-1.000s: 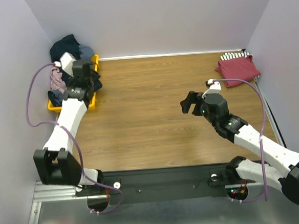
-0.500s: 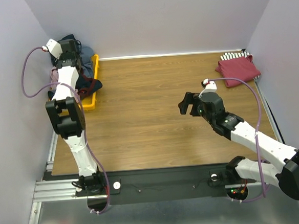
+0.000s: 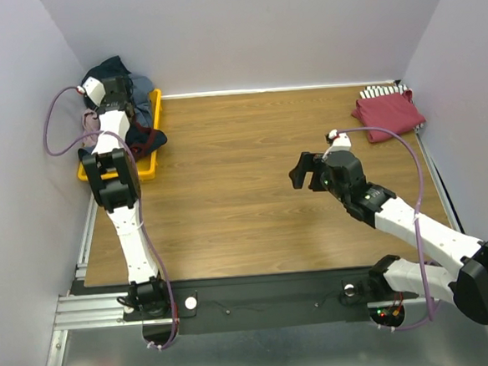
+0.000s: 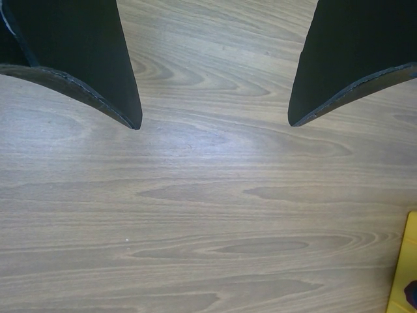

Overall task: Fold and stack the tank tops
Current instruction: Grab the tank top from the pile

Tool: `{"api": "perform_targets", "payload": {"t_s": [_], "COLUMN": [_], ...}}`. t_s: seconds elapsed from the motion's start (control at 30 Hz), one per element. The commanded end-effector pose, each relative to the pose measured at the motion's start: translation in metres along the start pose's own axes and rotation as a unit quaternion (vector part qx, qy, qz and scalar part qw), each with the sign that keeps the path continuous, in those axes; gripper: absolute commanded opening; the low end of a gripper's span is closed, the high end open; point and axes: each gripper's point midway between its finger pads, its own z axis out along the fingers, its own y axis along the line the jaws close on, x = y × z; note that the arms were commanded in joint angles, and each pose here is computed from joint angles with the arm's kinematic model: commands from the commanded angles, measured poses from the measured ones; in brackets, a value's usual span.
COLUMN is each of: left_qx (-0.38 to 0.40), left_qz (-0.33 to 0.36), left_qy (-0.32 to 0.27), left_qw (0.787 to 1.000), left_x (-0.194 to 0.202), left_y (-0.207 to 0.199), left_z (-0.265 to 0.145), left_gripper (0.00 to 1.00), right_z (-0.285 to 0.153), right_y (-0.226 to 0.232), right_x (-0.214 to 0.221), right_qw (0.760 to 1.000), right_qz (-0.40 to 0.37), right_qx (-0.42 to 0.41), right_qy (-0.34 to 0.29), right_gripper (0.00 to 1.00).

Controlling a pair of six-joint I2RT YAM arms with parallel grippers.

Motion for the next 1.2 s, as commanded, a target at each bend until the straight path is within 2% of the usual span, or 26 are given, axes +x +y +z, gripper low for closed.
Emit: {"api": "perform_targets", "payload": {"t_s": [0.0, 0.23, 0.4, 0.53, 0.57, 0.6, 0.83, 1.03, 1.17], "left_qx": [0.002, -0.012, -0.001, 0.005, 0.007, 0.011, 0.057, 0.101, 0.122], "left_qz": [-0.004, -0.004, -0.013, -0.022, -0.023, -0.026, -0.041, -0.064, -0.076], "left_qy": [-0.050, -0.058, -0.060, -0.053, -0.051, -0.052, -0.102, -0.159, -0.181], "left_qw": [0.999, 0.998, 0.998, 0.998, 0.998, 0.998, 0.992, 0.980, 0.973], "left_x": [-0.035, -0.028, -0.025, -0.020, -0.018, -0.020, -0.073, -0.137, -0.157], "left_y": [-0.007, 0.000, -0.005, -0.006, -0.007, -0.009, -0.030, -0.044, -0.046], "left_z": [-0.001, 0.015, 0.025, 0.031, 0.031, 0.029, -0.008, -0.074, -0.104], "left_gripper": [0.46, 0.46, 0.38, 0.17, 0.05, 0.00, 0.00, 0.00, 0.00], "right_z": [-0.001, 0.004, 0.005, 0.007, 0.007, 0.007, 0.009, 0.009, 0.009], "right_y": [0.014, 0.012, 0.009, 0.010, 0.010, 0.009, 0.010, 0.010, 0.010], "right_x": [-0.018, -0.011, -0.010, -0.009, -0.008, -0.008, -0.007, -0.009, -0.009], "right_qw": [1.000, 1.000, 1.000, 1.000, 1.000, 1.000, 1.000, 1.000, 1.000], "right_qz": [0.003, 0.001, 0.001, 0.001, 0.000, -0.001, -0.001, 0.000, 0.000], "right_qx": [-0.021, -0.016, -0.009, -0.009, -0.009, -0.009, -0.009, -0.009, -0.007], "right_qy": [-0.019, -0.008, -0.008, -0.006, -0.005, -0.004, -0.002, -0.004, -0.004], "right_gripper": [1.00, 1.00, 1.00, 1.00, 1.00, 1.00, 1.00, 1.00, 1.00]}}
